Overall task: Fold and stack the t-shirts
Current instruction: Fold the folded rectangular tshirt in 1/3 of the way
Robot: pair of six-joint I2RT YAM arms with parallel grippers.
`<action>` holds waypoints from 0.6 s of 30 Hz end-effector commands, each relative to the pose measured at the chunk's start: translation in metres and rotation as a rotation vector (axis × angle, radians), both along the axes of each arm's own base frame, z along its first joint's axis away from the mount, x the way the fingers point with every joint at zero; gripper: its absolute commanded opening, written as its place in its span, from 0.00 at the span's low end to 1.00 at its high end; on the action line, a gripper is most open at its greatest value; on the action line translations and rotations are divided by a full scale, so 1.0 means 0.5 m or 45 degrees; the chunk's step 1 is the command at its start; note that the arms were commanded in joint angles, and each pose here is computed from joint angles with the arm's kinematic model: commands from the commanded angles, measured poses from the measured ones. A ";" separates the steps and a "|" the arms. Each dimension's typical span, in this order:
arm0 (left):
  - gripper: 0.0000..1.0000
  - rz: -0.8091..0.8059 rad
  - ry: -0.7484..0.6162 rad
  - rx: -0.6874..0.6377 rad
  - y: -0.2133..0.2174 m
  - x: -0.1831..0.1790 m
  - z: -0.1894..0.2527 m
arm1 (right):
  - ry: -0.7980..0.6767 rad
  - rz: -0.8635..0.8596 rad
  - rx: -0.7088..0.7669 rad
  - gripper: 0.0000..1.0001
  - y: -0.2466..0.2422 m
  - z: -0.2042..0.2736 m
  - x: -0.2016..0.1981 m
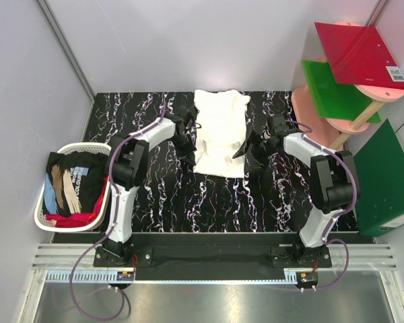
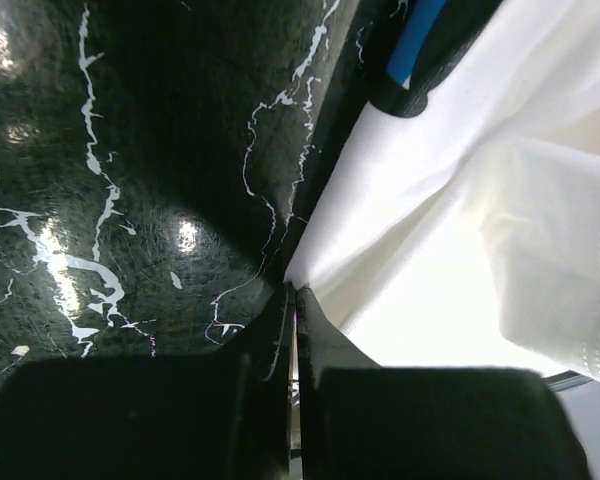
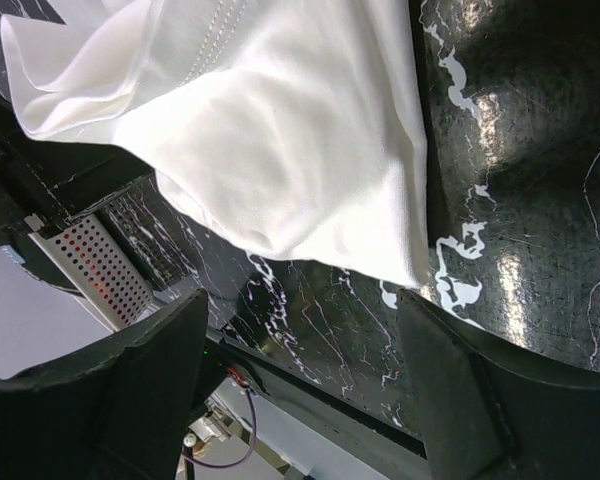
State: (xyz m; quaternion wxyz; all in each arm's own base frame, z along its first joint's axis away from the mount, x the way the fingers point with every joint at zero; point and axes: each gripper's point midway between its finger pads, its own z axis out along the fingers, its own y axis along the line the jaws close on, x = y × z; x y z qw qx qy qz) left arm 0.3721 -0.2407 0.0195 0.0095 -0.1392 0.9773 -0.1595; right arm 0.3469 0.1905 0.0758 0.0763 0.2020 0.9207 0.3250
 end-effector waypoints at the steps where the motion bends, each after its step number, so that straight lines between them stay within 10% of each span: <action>1: 0.00 -0.008 0.054 0.129 0.044 -0.040 -0.017 | -0.020 0.025 0.059 0.82 0.018 0.020 0.013; 11: 0.01 -0.020 0.107 0.215 0.089 -0.105 -0.016 | 0.006 0.052 0.089 0.82 0.029 0.006 0.024; 13: 0.41 -0.031 0.073 0.189 0.085 -0.103 0.008 | 0.006 0.062 0.099 0.80 0.032 0.007 0.026; 14: 0.82 -0.035 0.049 0.184 0.084 -0.100 0.020 | -0.013 0.074 0.108 0.73 0.035 0.012 0.030; 17: 0.99 -0.024 -0.124 0.146 0.080 -0.073 0.113 | -0.017 0.101 0.157 0.04 0.047 0.020 0.034; 18: 0.99 -0.021 -0.150 0.137 0.080 -0.070 0.131 | -0.020 0.115 0.177 0.00 0.051 0.024 0.033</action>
